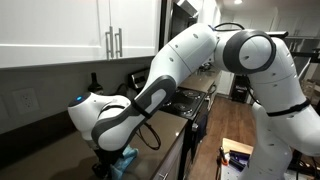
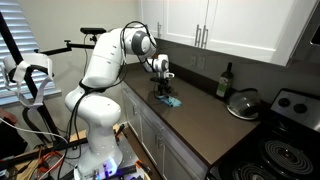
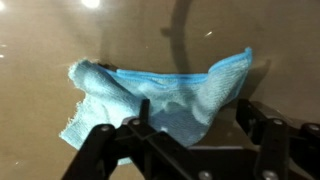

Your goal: Use the blue towel to wipe the counter top

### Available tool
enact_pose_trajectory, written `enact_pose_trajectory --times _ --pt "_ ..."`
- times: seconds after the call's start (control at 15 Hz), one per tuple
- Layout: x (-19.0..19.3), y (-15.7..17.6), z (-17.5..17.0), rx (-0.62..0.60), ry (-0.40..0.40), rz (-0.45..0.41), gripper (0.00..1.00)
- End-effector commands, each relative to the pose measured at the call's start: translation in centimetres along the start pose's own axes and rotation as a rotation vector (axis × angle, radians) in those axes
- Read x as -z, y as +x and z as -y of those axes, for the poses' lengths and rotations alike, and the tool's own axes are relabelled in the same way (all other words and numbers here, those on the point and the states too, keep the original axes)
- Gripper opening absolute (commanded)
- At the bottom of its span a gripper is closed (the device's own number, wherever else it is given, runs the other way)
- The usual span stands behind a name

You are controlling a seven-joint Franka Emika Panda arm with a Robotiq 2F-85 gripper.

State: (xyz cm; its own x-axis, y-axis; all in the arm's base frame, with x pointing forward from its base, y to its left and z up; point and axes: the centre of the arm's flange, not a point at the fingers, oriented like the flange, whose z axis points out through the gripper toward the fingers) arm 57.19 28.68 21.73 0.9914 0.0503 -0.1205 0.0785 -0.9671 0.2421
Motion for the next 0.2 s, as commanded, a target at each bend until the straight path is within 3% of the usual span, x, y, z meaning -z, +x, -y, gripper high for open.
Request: enact_pose_trajectory --times 0.0,0.13 --pt "0.28 0.00 0.00 0.004 -0.003 -0.007 0.95" --pt "0.64 -0.01 -0.02 0.004 -0.002 -0.013 1.00"
